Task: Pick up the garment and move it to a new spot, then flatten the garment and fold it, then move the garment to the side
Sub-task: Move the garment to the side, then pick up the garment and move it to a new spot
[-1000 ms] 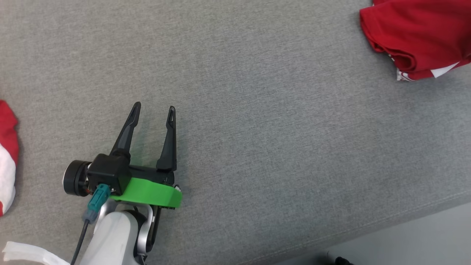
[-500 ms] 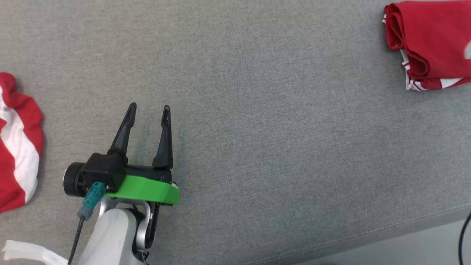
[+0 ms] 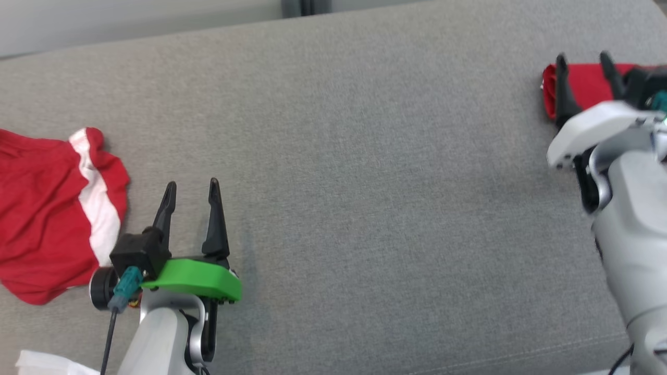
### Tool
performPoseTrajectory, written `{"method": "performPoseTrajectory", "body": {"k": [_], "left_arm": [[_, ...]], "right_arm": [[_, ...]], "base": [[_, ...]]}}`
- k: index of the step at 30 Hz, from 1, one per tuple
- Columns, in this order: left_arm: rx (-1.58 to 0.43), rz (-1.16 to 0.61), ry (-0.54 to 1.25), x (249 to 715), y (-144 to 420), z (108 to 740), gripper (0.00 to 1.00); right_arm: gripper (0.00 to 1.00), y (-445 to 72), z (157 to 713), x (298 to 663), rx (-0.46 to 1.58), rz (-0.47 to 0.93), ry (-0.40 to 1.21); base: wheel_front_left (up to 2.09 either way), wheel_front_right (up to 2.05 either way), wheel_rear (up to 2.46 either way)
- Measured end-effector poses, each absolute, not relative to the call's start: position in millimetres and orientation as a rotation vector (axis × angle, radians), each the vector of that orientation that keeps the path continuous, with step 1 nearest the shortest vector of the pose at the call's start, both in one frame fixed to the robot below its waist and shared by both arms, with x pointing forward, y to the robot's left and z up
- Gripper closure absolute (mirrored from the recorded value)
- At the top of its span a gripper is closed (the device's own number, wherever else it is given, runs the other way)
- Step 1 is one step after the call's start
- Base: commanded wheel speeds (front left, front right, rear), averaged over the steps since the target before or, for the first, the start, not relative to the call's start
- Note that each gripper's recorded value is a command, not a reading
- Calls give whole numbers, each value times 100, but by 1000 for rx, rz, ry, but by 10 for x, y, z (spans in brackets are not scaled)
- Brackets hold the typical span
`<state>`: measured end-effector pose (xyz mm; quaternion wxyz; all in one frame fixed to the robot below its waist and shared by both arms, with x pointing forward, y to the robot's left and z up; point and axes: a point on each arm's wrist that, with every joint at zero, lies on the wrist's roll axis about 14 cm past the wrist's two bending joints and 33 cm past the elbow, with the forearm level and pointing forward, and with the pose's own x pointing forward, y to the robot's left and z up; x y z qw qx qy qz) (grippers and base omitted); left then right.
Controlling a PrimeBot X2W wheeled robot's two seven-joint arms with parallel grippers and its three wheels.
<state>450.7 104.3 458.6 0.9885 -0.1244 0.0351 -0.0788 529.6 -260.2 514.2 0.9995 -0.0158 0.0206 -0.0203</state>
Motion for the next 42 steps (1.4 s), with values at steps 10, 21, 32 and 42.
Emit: {"method": "performPoseTrajectory", "body": {"k": [10,21,32,42], "left_arm": [[-255,-65,47,4018,1343,4717,0],[-234,-12,43,3584,1520,4717,0],[-234,-22,47,3522,1473,4707,0],[-239,-22,42,3522,1473,4721,0]], "right_arm": [[0,-1953,5111,4674,71,53,-42],[0,-1692,5124,4014,93,90,-81],[0,-1549,5046,3795,158,130,-32],[0,-1477,5053,3808,171,151,-29]], "base": [[0,0,0],[0,0,0],[0,0,0],[0,0,0]]}}
